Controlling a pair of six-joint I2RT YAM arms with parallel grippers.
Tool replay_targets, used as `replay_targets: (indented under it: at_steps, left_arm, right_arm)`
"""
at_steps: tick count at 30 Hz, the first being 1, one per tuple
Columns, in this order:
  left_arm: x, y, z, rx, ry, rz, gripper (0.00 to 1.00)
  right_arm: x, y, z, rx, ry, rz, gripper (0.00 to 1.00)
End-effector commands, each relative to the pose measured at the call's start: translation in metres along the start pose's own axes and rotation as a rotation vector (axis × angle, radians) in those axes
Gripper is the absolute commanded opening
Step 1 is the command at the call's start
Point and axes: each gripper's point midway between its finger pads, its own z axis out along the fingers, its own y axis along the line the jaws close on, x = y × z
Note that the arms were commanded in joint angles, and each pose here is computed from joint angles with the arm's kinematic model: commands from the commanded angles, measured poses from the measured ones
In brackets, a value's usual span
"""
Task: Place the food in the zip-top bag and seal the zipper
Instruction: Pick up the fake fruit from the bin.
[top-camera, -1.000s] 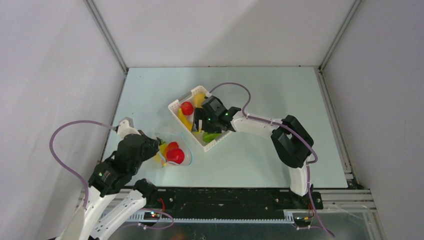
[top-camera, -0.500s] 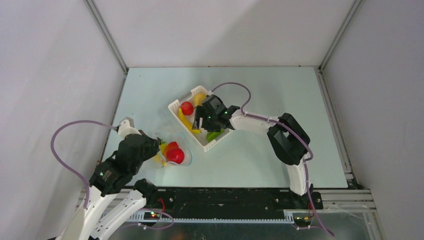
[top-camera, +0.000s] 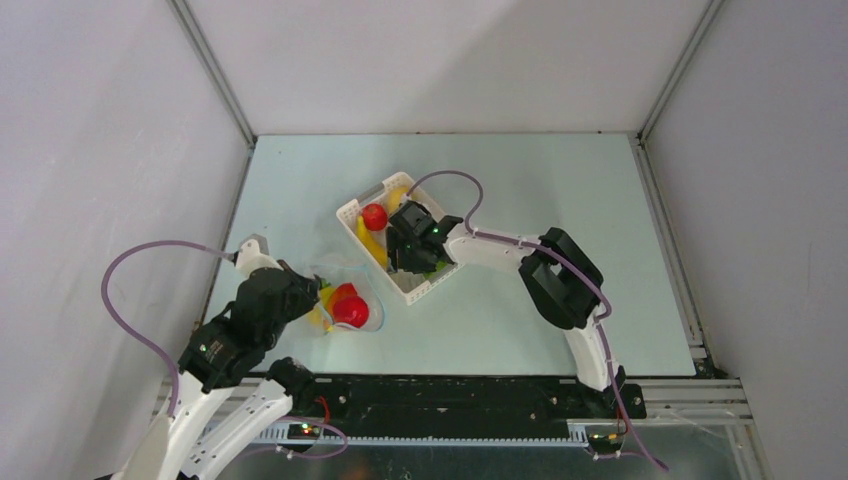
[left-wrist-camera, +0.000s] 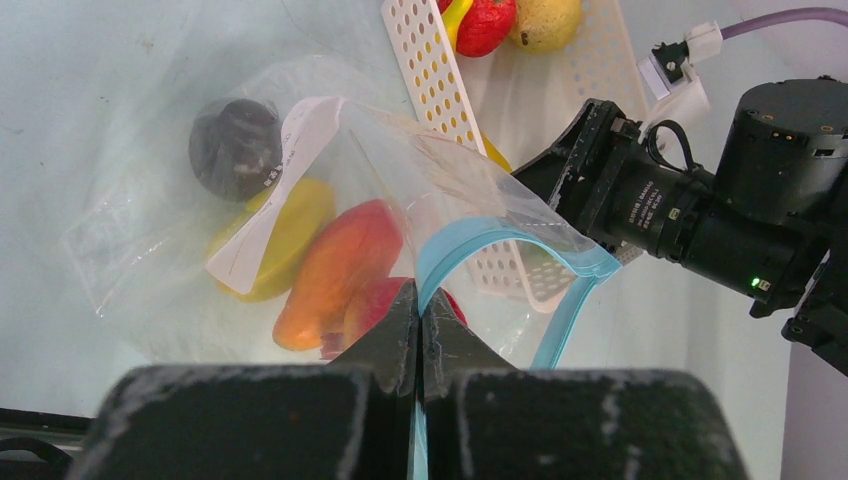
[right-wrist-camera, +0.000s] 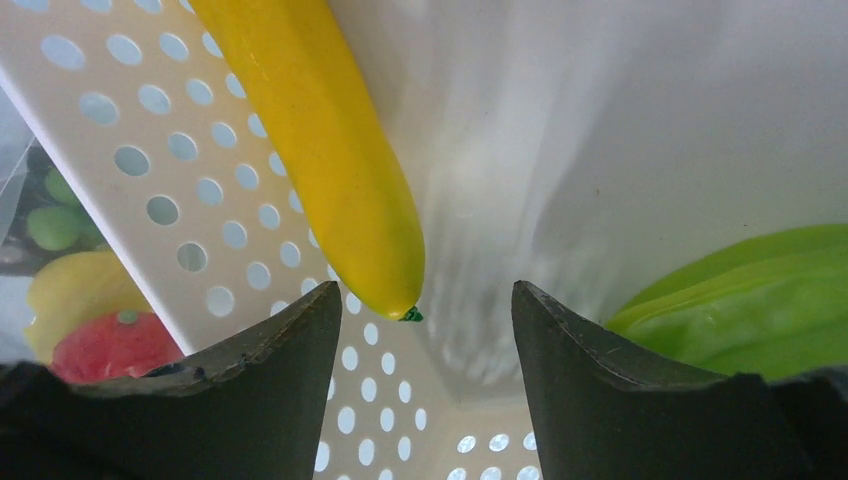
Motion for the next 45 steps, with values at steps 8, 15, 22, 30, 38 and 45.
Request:
replay_targets:
  at_steps: [8,15,22,30,38,45]
  left_arm:
    - [-0.002,-0.004,0.004,0.008,-0.013,0.007,0.00]
    - [-0.004,-0.003,0.004,0.003,-0.019,0.012,0.00]
    - [-0.002,-0.005,0.008,-0.003,-0.008,0.020,0.00]
    - [-0.002,-0.007,0.008,0.002,-0.007,0.020,0.00]
    - [-0.001,-0.007,0.008,0.006,-0.008,0.009,0.00]
    - [-0.008,-0.016,0.008,0.025,-0.019,-0.008,0.00]
  right_arm:
    - [-0.009,0.015,0.007,-0.051,-0.011,-0.116,0.58]
    - [-0.004,0.034,0.007,-0.191,0.026,-0.110,0.32]
    - [-0.014,0.025,-0.002,-0.204,-0.008,-0.076,0.00]
    - [-0.045,0.026,-0.046,-0.222,-0.185,-0.089,0.00]
    - [-0.064,0.020,-0.094,-0.212,-0.323,-0.125,0.00]
    - [-0.043,0.010,-0.137,-0.183,-0.314,-0.192,0.00]
